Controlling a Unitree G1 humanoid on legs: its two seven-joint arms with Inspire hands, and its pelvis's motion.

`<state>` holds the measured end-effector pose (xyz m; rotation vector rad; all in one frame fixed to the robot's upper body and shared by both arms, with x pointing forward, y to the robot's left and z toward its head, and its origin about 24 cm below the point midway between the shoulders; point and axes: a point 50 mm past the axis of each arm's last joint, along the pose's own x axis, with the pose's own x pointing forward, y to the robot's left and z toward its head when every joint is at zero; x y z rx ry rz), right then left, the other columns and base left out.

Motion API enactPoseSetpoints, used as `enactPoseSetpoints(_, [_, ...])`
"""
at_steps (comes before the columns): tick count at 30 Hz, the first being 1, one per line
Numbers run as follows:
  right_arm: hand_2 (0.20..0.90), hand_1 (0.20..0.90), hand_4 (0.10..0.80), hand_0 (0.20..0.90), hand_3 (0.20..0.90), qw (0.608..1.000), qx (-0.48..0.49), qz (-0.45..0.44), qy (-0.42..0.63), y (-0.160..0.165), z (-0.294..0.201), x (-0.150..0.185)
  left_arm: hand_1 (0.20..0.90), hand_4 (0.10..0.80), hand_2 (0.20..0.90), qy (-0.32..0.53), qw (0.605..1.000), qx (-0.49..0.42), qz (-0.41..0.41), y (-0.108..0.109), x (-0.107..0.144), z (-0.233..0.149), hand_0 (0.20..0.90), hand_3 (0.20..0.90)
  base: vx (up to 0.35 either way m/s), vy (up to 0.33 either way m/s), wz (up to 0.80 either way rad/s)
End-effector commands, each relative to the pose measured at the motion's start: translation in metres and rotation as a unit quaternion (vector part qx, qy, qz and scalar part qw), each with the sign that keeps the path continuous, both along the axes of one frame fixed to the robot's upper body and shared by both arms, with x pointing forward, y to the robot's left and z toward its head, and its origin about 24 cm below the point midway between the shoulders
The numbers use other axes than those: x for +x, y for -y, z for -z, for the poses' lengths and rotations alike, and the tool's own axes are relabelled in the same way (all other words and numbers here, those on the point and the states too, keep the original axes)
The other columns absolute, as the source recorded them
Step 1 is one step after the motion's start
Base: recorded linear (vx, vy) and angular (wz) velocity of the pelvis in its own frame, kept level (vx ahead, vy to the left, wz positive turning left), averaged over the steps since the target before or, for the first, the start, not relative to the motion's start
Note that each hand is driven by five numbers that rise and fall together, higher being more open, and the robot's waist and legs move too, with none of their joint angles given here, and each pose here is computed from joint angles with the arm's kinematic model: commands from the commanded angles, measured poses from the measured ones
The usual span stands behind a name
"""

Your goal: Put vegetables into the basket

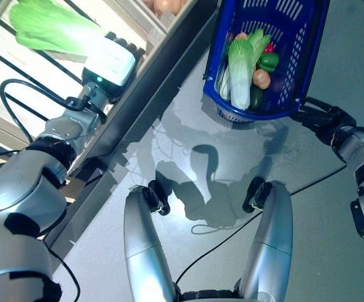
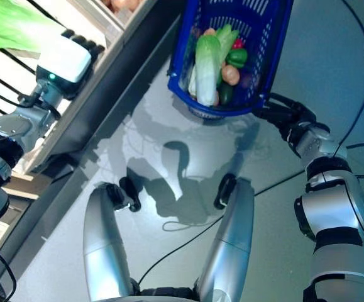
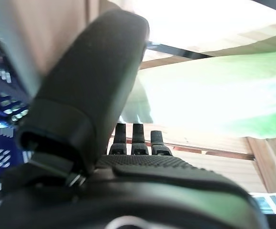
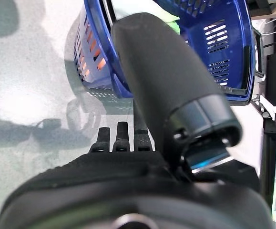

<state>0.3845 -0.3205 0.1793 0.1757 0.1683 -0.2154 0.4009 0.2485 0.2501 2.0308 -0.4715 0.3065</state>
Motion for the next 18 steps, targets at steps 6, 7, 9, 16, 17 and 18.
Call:
enactPoseSetpoints(6, [0.900, 0.900, 0.800, 0.900, 0.900, 0.997, 0.032, -0.055, 0.044, -0.012, -0.015, 0.005, 0.900, 0.800, 0.900, 0.078, 0.992, -0.033, -0.088, -0.018, -0.005, -0.069, 0.900, 0.900, 0.010, 0.045, -0.09])
enactPoseSetpoints(7, [0.900, 0.900, 0.800, 0.900, 0.900, 0.997, 0.033, -0.055, 0.042, -0.010, -0.014, 0.004, 0.900, 0.800, 0.900, 0.072, 0.992, -0.037, -0.097, -0.021, -0.005, -0.069, 0.900, 0.900, 0.024, 0.041, -0.08])
enactPoseSetpoints(9, [0.900, 0.900, 0.800, 0.900, 0.900, 0.997, 0.034, -0.055, 0.040, -0.009, -0.012, 0.003, 0.900, 0.800, 0.900, 0.061, 0.991, -0.041, -0.114, -0.025, -0.005, -0.068, 0.900, 0.900, 0.024, 0.034, -0.08])
enactPoseSetpoints(16, [0.900, 0.900, 0.800, 0.900, 0.900, 0.997, 0.043, -0.047, 0.039, 0.003, -0.008, -0.003, 0.900, 0.800, 0.900, 0.023, 0.974, -0.080, -0.209, -0.062, -0.014, -0.057, 0.900, 0.900, 0.041, 0.052, -0.05])
enactPoseSetpoints(17, [0.900, 0.900, 0.800, 0.900, 0.900, 0.997, 0.043, -0.046, 0.042, 0.004, -0.008, -0.004, 0.900, 0.800, 0.900, 0.020, 0.973, -0.079, -0.215, -0.064, -0.015, -0.057, 0.900, 0.900, 0.030, 0.063, -0.02])
enactPoseSetpoints(18, [0.900, 0.900, 0.800, 0.900, 0.900, 0.997, 0.044, -0.045, 0.044, 0.006, -0.009, -0.005, 0.900, 0.800, 0.900, 0.019, 0.973, -0.079, -0.218, -0.066, -0.016, -0.056, 0.900, 0.900, 0.028, 0.078, -0.01])
